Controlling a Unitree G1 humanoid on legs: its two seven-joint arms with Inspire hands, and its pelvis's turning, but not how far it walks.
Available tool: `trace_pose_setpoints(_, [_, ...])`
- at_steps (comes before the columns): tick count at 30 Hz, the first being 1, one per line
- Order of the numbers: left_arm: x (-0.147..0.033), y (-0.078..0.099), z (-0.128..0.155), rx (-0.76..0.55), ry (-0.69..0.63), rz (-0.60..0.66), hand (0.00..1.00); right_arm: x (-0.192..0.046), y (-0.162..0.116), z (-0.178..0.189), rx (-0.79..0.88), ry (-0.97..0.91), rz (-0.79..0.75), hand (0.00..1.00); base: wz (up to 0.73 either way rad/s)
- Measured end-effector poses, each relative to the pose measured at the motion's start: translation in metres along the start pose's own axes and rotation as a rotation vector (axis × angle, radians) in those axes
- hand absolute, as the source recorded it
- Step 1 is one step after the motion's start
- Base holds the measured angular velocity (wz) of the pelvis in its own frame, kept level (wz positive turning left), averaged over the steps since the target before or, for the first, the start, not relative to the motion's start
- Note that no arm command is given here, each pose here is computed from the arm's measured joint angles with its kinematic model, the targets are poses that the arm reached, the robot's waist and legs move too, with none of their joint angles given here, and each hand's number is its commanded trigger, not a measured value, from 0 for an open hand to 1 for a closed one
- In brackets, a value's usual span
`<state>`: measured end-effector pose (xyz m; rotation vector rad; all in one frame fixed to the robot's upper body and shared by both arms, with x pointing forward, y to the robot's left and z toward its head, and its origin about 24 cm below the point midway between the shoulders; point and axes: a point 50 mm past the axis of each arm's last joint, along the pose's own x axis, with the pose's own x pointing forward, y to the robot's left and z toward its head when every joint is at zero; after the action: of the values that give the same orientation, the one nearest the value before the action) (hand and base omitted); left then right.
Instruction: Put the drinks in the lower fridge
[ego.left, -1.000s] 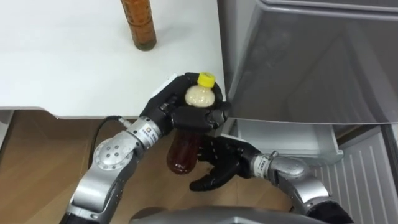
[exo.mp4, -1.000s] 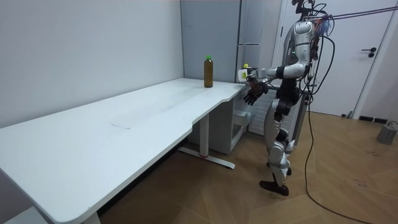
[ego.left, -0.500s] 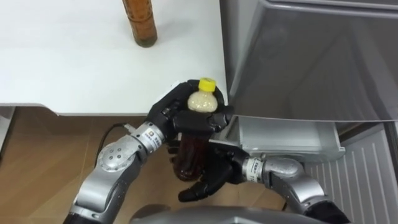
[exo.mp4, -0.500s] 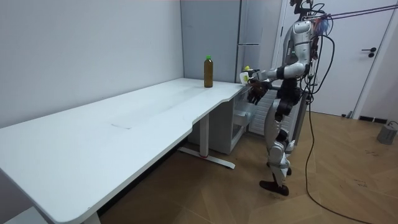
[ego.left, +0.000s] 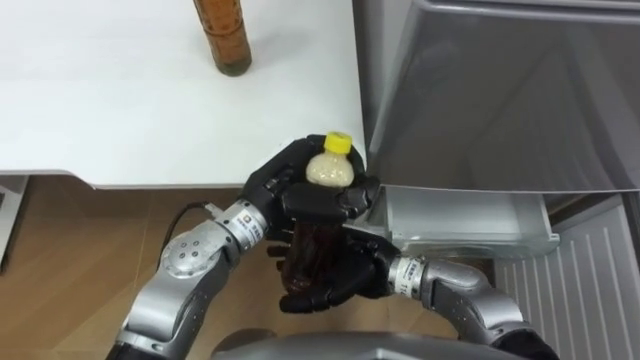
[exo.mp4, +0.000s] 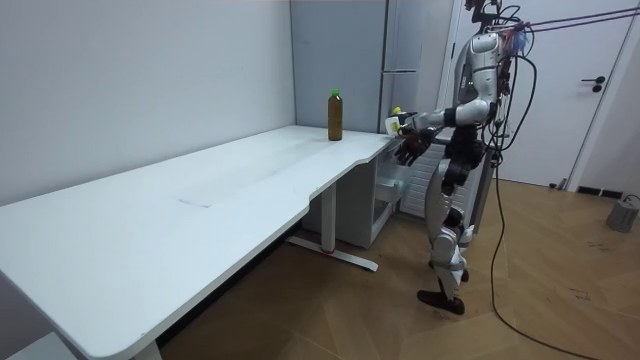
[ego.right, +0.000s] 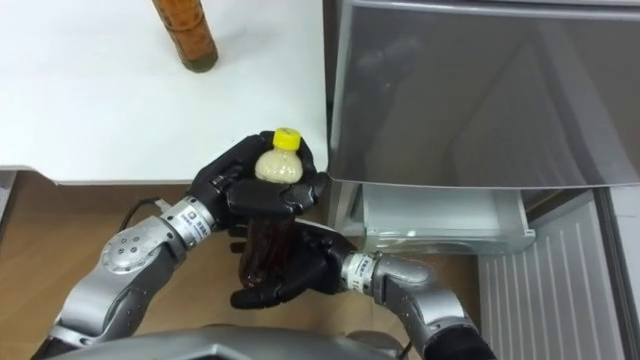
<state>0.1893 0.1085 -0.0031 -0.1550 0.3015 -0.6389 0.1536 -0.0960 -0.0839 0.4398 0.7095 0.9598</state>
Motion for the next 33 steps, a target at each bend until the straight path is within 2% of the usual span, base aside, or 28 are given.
trace_pose_setpoints(2, [0.0001,-0.0001,0.0000,0.000,-0.001,-0.001,1.00,0.0002,0.0007,-0.0005,0.033,-0.025,-0.007,0.00,0.00])
trace_pose_setpoints(3, [0.0000,-0.0001,0.0000,0.001,-0.001,-0.001,1.00,0.0005,0.0009,-0.0008,0.039,-0.028,-0.009,0.56,0.00])
trace_pose_setpoints(4, [0.0001,-0.0005,-0.0002,0.001,0.000,-0.003,1.00,0.0010,0.0017,-0.0016,0.057,-0.037,-0.015,0.68,0.00])
trace_pose_setpoints(5, [0.0001,-0.0005,-0.0002,0.001,0.001,-0.003,1.00,0.0014,0.0021,-0.0024,0.074,-0.046,-0.021,1.00,0.00])
trace_pose_setpoints(13, [0.0008,-0.0023,-0.0007,0.000,0.001,-0.009,1.00,0.0013,0.0017,-0.0017,0.114,-0.077,-0.038,1.00,0.00])
trace_pose_setpoints(29, [0.0017,-0.0018,-0.0001,-0.068,-0.015,0.012,1.00,0.0004,0.0041,-0.0003,0.063,-0.085,-0.004,1.00,0.00])
trace_pose_setpoints(30, [0.0019,-0.0018,0.0000,-0.070,-0.017,0.014,0.77,0.0004,0.0041,-0.0001,0.062,-0.086,-0.004,1.00,0.00])
trace_pose_setpoints(31, [0.0024,-0.0021,0.0003,-0.073,-0.020,0.017,0.67,0.0003,0.0041,0.0000,0.060,-0.088,-0.004,1.00,0.00])
trace_pose_setpoints(32, [0.0027,-0.0023,0.0004,-0.074,-0.021,0.019,0.04,0.0001,0.0039,0.0001,0.059,-0.089,-0.005,1.00,0.00])
trace_pose_setpoints(33, [0.0028,-0.0024,0.0004,-0.075,-0.021,0.020,0.00,0.0001,0.0038,0.0001,0.058,-0.089,-0.005,1.00,0.00])
